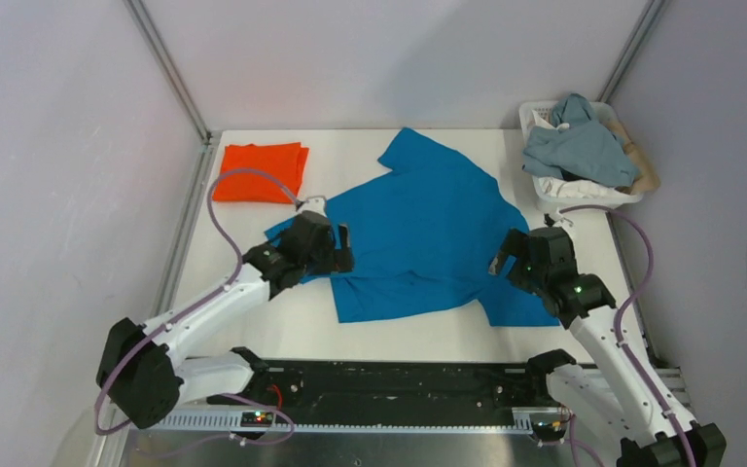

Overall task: Fold and stack the t-shirts
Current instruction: Flatten out the tshirt

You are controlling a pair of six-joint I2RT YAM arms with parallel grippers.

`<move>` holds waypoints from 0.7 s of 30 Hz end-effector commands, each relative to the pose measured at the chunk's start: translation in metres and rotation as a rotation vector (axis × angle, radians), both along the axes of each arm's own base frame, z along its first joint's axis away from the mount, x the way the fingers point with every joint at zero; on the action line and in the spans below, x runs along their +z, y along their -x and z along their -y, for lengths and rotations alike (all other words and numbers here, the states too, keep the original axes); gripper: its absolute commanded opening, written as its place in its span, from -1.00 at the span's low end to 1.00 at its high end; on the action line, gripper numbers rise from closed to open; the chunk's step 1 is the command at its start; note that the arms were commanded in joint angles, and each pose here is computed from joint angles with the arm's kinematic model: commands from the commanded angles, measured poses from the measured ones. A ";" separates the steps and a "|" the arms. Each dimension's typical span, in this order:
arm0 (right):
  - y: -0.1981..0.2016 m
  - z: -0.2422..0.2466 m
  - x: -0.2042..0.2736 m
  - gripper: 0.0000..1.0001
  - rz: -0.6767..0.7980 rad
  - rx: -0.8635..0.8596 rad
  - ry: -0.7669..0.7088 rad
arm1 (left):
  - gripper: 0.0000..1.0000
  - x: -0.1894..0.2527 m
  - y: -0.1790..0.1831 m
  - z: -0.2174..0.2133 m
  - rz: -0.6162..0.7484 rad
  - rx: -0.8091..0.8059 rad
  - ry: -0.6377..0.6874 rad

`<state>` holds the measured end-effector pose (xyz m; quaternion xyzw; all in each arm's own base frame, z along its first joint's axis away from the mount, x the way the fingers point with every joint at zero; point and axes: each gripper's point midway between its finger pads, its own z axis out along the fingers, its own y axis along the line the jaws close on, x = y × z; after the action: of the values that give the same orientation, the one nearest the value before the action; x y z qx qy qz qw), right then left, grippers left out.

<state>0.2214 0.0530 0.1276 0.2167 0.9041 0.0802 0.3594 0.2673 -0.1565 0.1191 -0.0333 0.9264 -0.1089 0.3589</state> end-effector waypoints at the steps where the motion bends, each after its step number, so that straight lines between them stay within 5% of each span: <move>1: -0.037 -0.056 0.041 0.99 0.236 0.185 -0.147 | 0.99 -0.013 0.025 0.035 -0.048 -0.050 0.038; 6: -0.062 -0.111 0.027 0.99 0.263 0.330 -0.205 | 0.99 -0.040 0.034 0.055 -0.132 -0.062 -0.005; 12: -0.077 -0.119 -0.017 0.99 0.159 0.312 -0.166 | 0.74 -0.082 0.048 0.068 -0.262 -0.121 -0.081; 21: -0.070 -0.096 -0.077 0.99 -0.005 0.199 -0.099 | 0.10 -0.123 0.075 0.046 -0.371 -0.103 -0.176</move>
<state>0.2860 0.1603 0.0640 0.1101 0.9192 0.1788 0.3331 0.2097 -0.2110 0.0151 0.0395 0.9759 -0.0498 0.2088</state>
